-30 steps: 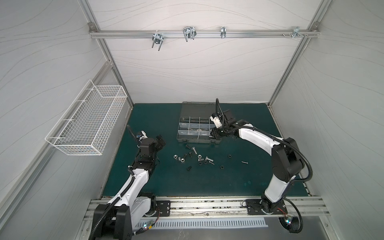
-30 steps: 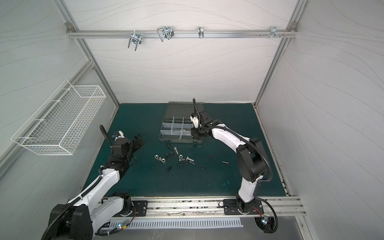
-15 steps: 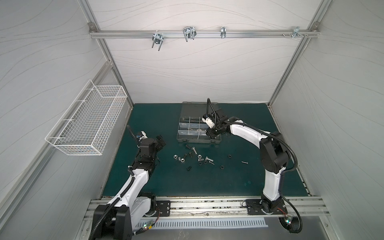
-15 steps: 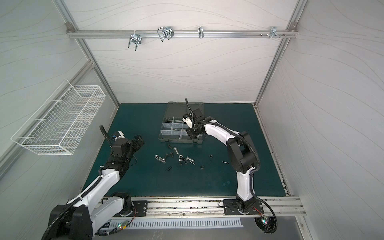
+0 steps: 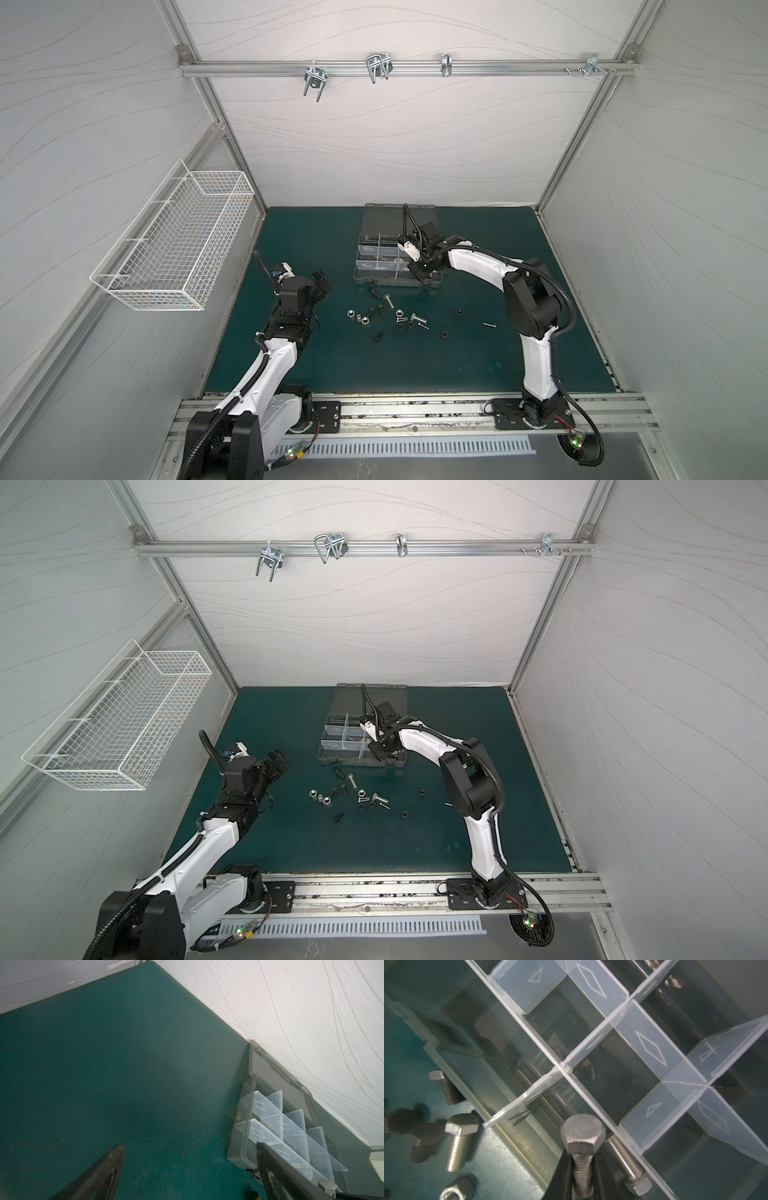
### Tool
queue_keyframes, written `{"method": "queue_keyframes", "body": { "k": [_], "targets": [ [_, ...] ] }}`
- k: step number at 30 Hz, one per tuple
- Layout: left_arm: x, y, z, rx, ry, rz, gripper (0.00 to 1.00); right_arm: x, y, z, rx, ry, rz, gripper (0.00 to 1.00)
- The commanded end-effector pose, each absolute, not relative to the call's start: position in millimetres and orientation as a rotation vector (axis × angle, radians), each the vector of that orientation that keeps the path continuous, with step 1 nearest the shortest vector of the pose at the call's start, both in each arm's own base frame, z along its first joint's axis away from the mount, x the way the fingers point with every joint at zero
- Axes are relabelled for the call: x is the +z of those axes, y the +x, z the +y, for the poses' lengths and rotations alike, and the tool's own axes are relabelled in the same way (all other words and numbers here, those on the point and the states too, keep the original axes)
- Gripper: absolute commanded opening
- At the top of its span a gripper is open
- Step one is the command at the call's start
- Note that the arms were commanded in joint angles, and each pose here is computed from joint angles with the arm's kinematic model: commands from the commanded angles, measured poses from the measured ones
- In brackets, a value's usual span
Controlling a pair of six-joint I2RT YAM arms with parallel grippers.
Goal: Sort the screws and nuts into containers
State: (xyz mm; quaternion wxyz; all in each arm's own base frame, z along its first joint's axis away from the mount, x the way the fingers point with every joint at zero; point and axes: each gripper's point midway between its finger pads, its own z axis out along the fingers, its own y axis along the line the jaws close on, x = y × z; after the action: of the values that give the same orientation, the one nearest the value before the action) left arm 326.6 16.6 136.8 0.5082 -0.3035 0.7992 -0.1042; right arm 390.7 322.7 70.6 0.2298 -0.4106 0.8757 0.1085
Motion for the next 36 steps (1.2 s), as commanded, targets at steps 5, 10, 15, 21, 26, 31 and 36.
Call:
{"method": "queue_keyframes", "body": {
  "k": [5,10,15,21,26,31,36],
  "targets": [
    [160,333,15,-0.286,-0.729,1.867,1.00,71,394,329,0.266,-1.175,2.380,0.28],
    [162,332,15,-0.287,-0.730,1.860,1.00,76,393,330,0.259,-1.177,2.369,0.32],
    [163,331,15,-0.286,-0.729,1.859,1.00,92,393,330,0.232,-1.109,2.361,0.32],
    [161,329,16,-0.281,-0.730,1.870,1.00,122,381,331,0.273,-0.937,2.378,0.32],
    [160,328,13,-0.292,-0.725,1.885,1.00,136,356,329,0.317,-0.849,2.410,0.35],
    [155,324,6,-0.322,-0.744,1.930,1.00,131,329,329,0.369,-0.810,2.488,0.35],
    [146,320,-1,-0.348,-0.748,2.003,1.00,113,302,337,0.378,-0.848,2.574,0.36]
  ]
}}
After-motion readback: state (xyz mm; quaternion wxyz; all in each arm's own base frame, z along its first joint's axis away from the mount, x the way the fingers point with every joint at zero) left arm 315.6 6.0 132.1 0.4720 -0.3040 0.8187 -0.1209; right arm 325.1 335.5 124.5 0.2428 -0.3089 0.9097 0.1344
